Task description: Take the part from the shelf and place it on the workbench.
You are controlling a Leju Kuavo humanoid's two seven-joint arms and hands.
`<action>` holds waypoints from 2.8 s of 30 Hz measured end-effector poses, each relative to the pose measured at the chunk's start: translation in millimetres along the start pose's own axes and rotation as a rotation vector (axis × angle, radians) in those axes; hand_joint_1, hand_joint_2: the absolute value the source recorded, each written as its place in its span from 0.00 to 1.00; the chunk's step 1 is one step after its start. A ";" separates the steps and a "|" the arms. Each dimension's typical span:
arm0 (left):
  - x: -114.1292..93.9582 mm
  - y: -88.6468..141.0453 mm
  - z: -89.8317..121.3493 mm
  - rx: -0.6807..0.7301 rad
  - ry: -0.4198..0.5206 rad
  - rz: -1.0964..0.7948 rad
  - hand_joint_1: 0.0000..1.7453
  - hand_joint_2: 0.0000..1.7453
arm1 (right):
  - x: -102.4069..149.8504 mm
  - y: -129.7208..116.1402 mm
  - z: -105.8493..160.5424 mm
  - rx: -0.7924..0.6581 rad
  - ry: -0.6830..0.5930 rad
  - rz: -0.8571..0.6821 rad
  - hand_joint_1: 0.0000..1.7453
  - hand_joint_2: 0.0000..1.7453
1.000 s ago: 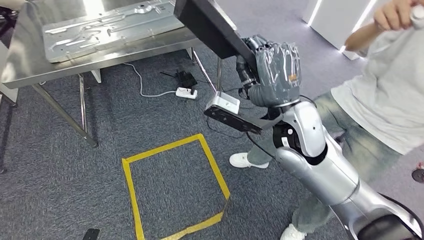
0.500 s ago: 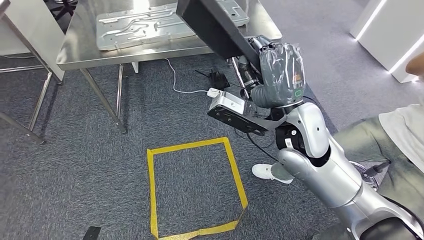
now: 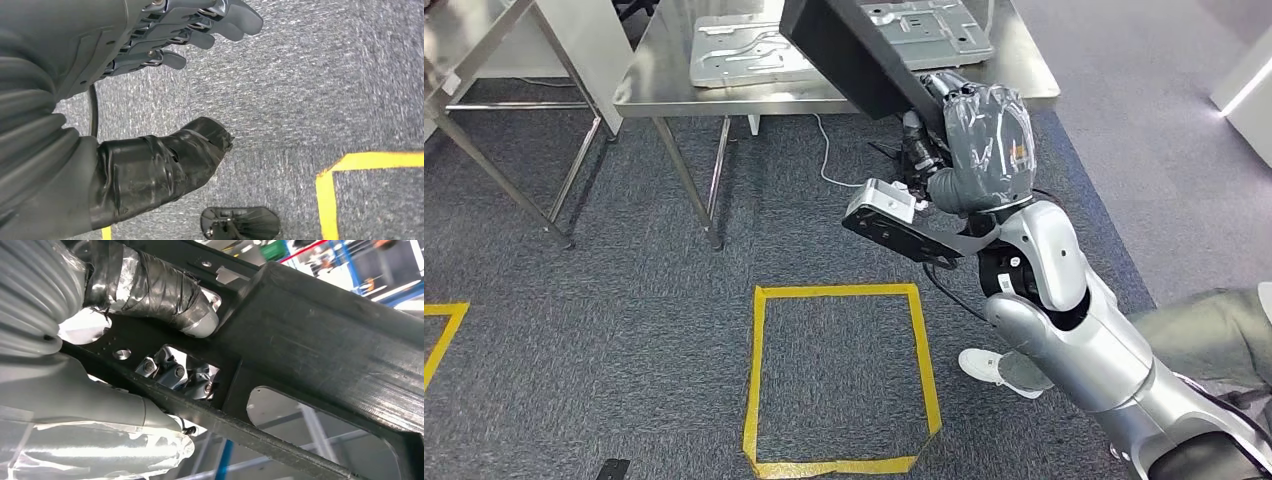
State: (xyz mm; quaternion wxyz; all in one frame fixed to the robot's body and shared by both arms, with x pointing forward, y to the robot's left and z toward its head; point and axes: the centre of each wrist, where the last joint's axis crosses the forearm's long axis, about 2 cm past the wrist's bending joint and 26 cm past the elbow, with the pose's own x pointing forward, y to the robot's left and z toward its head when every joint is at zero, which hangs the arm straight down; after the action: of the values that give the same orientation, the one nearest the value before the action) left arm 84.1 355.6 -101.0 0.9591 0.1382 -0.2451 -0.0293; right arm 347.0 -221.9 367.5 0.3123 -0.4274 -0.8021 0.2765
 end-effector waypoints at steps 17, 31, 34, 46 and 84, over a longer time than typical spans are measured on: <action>0.4 -4.6 0.4 -0.102 -0.024 0.043 0.00 1.00 | -8.7 -3.0 0.9 0.055 0.085 -0.071 1.00 1.00; 0.3 -2.7 0.1 -0.099 -0.024 0.041 0.00 1.00 | -9.7 -2.6 1.2 0.060 0.089 -0.067 1.00 1.00; -0.1 -2.6 0.2 -0.099 -0.023 0.041 0.00 1.00 | -10.0 -2.8 1.2 0.060 0.089 -0.066 1.00 1.00; 0.7 -2.7 0.0 -0.099 -0.025 0.042 0.00 1.00 | -11.3 -3.0 1.7 0.061 0.090 -0.061 1.00 1.00; -0.8 -4.2 0.7 -0.151 -0.022 0.035 0.00 1.00 | -23.3 0.2 12.9 0.070 0.125 -0.031 1.00 1.00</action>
State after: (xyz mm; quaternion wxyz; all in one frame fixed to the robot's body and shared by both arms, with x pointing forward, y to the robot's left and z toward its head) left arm 83.1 351.5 -102.0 0.9644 0.0610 -0.2553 -0.0324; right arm 347.9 -244.0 352.7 0.3809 -0.4199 -0.7774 0.2724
